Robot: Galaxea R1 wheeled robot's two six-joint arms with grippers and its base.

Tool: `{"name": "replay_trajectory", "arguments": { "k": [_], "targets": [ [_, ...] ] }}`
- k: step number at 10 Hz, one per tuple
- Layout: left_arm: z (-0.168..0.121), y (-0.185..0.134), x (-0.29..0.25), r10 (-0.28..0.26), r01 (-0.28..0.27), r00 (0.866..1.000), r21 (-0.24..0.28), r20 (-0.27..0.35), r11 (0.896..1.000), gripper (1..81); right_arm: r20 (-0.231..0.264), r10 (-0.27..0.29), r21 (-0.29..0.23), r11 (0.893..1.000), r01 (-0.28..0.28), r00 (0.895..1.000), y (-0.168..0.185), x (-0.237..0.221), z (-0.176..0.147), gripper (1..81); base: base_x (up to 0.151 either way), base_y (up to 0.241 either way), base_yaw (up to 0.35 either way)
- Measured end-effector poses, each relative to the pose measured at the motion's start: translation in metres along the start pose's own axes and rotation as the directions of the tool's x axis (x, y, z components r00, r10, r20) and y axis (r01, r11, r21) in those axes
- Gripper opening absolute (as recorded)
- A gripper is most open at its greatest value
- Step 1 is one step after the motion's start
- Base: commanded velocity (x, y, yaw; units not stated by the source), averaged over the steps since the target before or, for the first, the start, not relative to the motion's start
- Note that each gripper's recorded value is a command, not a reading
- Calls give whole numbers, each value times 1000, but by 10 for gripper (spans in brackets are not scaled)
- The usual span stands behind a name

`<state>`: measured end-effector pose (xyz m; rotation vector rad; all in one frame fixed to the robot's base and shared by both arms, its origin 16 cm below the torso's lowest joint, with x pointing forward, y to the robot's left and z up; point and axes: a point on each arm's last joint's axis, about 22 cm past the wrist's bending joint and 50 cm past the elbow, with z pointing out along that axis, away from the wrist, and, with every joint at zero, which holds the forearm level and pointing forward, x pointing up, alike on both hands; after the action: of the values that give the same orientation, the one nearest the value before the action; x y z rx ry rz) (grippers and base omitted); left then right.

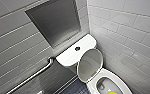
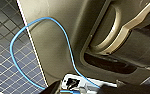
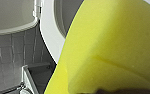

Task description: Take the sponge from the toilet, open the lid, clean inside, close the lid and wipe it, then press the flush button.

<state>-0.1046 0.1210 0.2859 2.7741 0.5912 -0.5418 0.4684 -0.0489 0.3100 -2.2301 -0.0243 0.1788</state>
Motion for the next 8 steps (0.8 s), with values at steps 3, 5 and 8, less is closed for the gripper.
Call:
{"name": "replay_trajectory", "arguments": {
  "k": [3, 5, 8],
  "targets": [
    [0, 0, 0, 0, 0, 1000, 0, 0, 1000, 811, -40, 39, -29, 999, -40, 998, 41, -20, -42, 10, 0, 0, 0],
    [0, 0, 0, 0, 0, 1000, 0, 0, 1000, 811, -64, 54, -37, 998, -57, 996, 57, -31, -65, 10, 0, 0, 0],
    [0, 0, 0, -1, 1, 1000, 0, 0, 1000, 811, -67, 51, -29, 998, -53, 996, 52, -29, -73, 10, 0, 0, 0]
  ]
}}
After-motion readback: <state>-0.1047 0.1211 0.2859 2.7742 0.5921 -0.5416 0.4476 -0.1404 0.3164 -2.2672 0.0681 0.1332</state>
